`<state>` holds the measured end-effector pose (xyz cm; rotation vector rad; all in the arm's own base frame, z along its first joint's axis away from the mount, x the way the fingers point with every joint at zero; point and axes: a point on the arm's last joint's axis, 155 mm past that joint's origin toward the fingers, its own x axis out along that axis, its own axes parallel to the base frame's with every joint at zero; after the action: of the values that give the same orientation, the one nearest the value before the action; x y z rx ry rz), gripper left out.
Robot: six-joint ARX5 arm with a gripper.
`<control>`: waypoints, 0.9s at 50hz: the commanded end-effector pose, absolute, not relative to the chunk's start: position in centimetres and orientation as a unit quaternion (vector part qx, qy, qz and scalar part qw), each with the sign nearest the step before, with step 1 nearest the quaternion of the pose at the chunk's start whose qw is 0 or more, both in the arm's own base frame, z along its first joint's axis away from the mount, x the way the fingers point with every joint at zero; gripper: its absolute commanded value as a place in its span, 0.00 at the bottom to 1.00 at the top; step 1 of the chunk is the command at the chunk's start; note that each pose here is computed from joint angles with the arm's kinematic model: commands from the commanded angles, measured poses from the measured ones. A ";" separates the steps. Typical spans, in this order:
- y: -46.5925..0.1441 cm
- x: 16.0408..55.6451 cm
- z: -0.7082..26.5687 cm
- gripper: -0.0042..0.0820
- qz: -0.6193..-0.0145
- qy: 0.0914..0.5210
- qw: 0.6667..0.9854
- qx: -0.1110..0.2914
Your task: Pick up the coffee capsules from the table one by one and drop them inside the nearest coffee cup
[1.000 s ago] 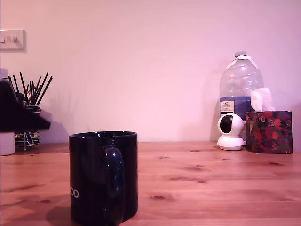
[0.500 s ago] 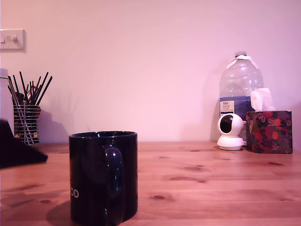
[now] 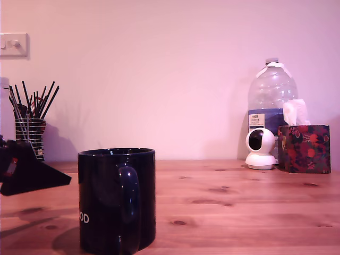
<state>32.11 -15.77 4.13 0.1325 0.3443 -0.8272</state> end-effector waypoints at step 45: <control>-20.6 35.5 2.0 0.65 -0.465 0.165 0.868 0.063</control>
<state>35.76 -20.13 2.73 0.1320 0.3326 -0.9556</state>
